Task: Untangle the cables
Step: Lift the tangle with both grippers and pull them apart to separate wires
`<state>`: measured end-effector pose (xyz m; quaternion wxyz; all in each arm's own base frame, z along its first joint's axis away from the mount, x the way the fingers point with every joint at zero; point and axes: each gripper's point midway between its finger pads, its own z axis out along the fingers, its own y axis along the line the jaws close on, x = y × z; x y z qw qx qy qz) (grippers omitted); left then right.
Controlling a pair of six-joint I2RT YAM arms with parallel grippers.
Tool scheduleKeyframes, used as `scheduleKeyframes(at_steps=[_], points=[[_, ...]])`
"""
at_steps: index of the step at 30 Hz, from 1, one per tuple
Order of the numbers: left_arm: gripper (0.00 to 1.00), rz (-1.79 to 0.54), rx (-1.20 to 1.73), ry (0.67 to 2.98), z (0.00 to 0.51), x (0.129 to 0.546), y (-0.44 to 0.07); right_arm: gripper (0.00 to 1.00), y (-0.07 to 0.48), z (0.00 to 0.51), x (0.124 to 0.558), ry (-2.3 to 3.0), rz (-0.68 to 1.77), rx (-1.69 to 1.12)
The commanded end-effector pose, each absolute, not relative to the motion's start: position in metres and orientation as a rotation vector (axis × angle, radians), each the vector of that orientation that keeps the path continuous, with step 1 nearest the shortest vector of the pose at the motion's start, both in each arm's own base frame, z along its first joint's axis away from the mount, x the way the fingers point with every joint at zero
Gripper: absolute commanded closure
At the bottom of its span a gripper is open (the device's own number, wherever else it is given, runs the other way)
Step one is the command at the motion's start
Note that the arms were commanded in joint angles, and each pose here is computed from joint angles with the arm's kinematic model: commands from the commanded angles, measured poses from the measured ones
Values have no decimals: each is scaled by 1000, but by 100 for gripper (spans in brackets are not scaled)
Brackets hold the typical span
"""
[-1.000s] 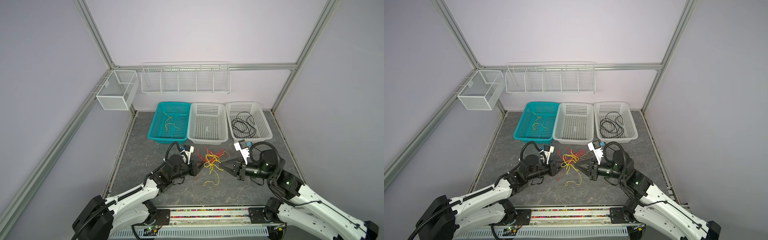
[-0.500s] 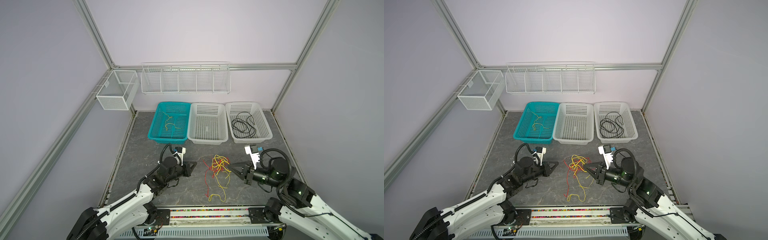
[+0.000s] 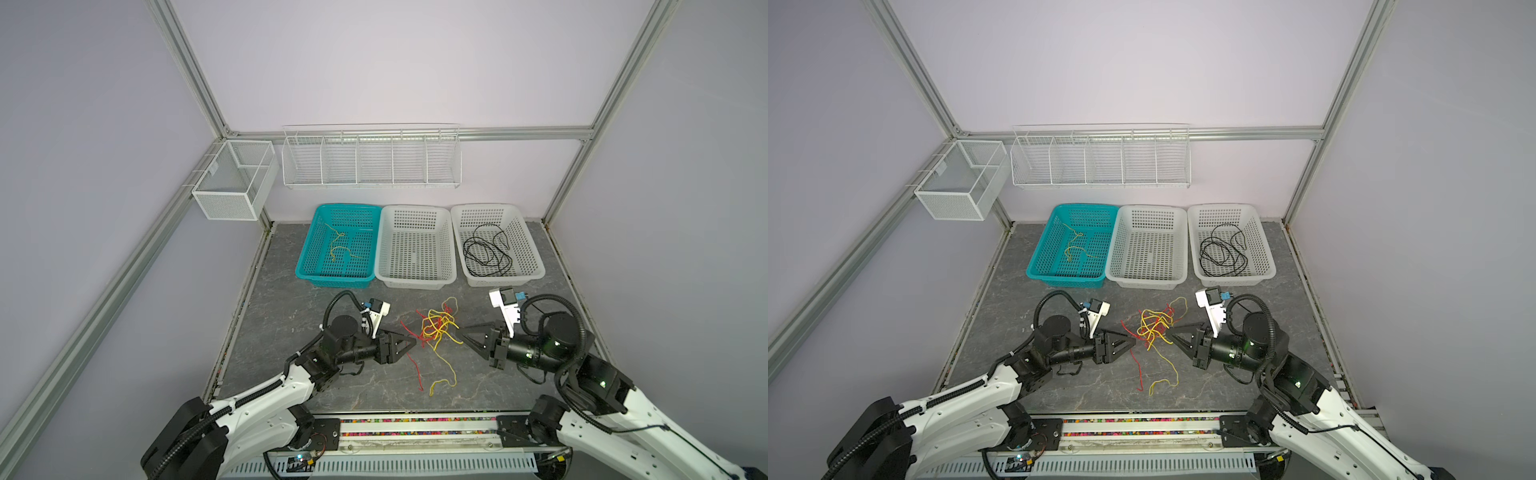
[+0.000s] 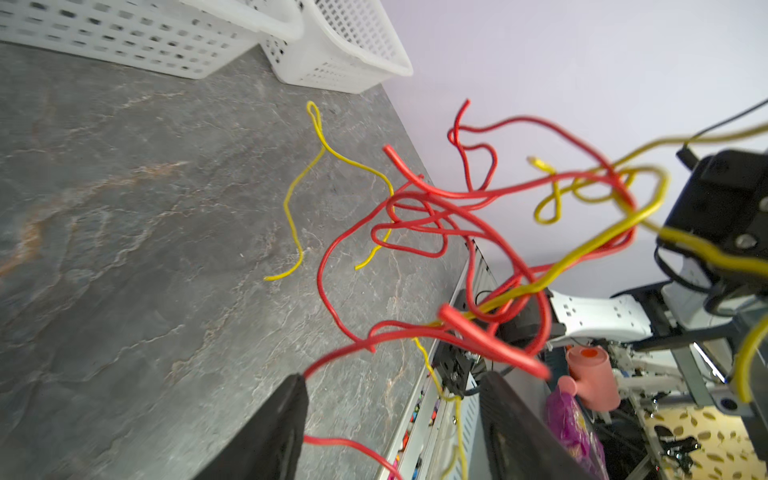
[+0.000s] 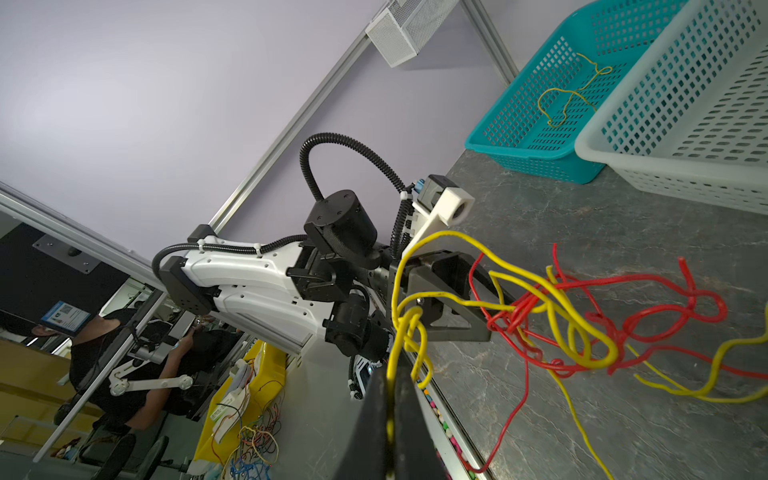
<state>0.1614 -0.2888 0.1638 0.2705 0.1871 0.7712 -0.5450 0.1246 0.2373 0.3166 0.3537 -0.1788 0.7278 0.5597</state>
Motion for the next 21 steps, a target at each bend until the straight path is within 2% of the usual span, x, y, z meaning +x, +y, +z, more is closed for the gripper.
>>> scheduleKeyframes(at_steps=[1, 8, 15, 18, 21], points=[[33, -1453, 623, 2002, 170, 154, -293, 94, 241, 354, 117, 1758, 1509, -523], [32, -1378, 648, 2014, 164, 157, -290, 94, 247, 374, 108, 1703, 1591, -574], [34, -1415, 645, 1975, 176, 157, -295, 94, 248, 376, 105, 1691, 1611, -583], [40, -1449, 640, 1946, 183, 155, -297, 94, 248, 376, 104, 1684, 1617, -582], [52, -1465, 635, 1944, 183, 154, -297, 94, 246, 378, 104, 1676, 1612, -577]])
